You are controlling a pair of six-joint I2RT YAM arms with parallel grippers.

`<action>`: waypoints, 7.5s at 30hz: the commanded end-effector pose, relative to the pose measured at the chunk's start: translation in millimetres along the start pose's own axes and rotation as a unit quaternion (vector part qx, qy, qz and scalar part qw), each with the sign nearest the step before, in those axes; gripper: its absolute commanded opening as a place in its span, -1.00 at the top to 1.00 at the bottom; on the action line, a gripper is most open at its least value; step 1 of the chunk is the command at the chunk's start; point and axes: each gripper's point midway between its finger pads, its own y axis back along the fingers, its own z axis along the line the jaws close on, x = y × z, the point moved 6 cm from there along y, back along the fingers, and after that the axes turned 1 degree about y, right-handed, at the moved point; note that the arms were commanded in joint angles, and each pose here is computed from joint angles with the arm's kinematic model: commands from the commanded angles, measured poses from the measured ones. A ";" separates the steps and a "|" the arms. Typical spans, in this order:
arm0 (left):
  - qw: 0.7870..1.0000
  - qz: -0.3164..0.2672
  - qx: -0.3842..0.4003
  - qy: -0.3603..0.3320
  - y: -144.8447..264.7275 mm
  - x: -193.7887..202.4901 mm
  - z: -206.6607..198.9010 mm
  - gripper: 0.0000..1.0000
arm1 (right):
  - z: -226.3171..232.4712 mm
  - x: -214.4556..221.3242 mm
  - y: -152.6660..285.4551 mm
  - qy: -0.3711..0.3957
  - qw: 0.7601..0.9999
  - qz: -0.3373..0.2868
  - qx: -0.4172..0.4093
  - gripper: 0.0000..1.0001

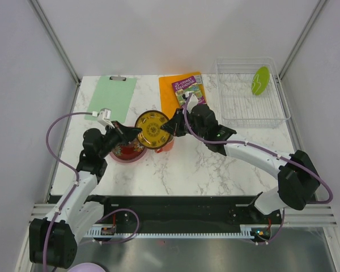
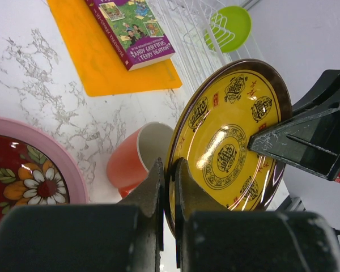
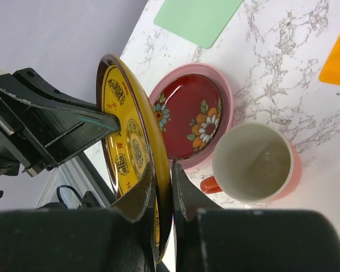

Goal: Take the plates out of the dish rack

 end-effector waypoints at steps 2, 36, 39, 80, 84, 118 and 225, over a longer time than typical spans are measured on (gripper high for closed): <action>1.000 -0.012 -0.002 -0.023 -4.0 -7.3 -2.9 0.95 | 41.9 -9.4 -7.8 0.006 0.995 -0.005 -0.101 0.97; 0.918 -0.023 -0.395 0.014 28.9 12.6 117.7 0.96 | -91.0 -40.7 104.8 0.061 0.978 -0.068 0.189 -0.53; 0.912 -0.011 -0.409 0.024 29.0 21.9 126.5 0.95 | -94.6 -38.8 107.6 0.066 0.976 -0.063 0.198 -0.52; 0.997 0.004 -0.058 -0.049 -0.6 -39.1 8.7 -0.75 | -291.3 -200.3 169.7 0.072 0.750 -0.187 0.631 -0.57; 0.997 0.012 -0.051 -0.048 -9.4 -35.6 15.2 -0.75 | -331.8 -229.1 159.6 0.065 0.747 -0.197 0.632 -0.53; 0.995 0.077 -0.058 -0.015 -59.2 -1.2 67.1 -0.64 | -478.5 -258.0 127.7 0.107 0.768 -0.143 0.614 0.88; 0.973 0.012 -0.209 0.095 -3.3 -5.1 76.2 0.95 | -154.9 -39.3 138.2 -0.079 0.977 -0.112 0.162 -0.47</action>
